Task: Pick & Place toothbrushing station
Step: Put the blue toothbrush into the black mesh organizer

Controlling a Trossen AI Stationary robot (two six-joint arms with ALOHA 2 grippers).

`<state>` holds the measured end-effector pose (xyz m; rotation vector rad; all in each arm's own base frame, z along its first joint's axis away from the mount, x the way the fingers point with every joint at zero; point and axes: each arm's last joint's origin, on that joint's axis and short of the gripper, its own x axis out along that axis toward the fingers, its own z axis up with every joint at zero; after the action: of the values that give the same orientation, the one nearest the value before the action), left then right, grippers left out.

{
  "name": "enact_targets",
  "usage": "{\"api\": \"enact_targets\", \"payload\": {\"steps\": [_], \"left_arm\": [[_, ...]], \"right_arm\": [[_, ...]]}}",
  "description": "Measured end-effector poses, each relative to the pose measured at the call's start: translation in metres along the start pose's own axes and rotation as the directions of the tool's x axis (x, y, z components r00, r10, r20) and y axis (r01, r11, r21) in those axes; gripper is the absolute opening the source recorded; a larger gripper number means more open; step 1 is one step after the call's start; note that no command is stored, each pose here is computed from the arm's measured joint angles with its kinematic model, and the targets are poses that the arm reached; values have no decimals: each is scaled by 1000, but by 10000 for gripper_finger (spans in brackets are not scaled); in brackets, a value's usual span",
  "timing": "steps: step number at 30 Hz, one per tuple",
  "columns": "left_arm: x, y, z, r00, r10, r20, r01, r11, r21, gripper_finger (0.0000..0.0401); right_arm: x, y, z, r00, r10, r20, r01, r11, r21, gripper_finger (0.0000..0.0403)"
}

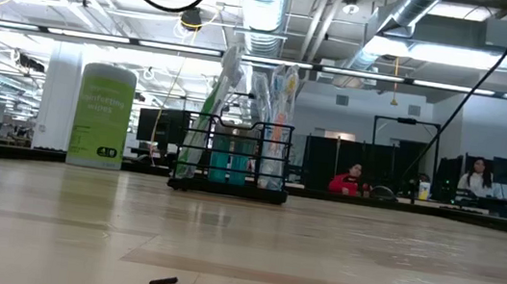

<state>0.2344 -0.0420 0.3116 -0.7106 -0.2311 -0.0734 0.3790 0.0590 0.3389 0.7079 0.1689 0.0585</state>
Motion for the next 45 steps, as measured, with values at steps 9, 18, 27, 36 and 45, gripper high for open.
{"api": "enact_targets", "payload": {"steps": [9, 18, 27, 36, 45], "left_arm": [[0, -1, 0, 1000, -19, -9, 19, 1000, -25, 130], [0, 0, 2, 1000, 0, 22, 1, 1000, -26, 159], [0, -1, 2, 1000, -10, 19, 10, 1000, -26, 135], [0, -1, 2, 1000, -10, 19, 11, 1000, -26, 98], [0, -1, 2, 1000, -21, 11, 21, 999, -26, 16]], "right_arm": [[0, 4, -5, 999, 22, -33, -22, 1000, 1, 14], [-1, 4, -12, 996, 8, -93, -5, 1000, 24, 14], [-1, 5, -15, 993, 11, -114, -7, 1000, 30, 15], [-1, 5, -15, 993, 9, -118, -5, 1000, 28, 15], [-1, 5, -15, 993, 9, -122, -6, 1000, 26, 16]]}}
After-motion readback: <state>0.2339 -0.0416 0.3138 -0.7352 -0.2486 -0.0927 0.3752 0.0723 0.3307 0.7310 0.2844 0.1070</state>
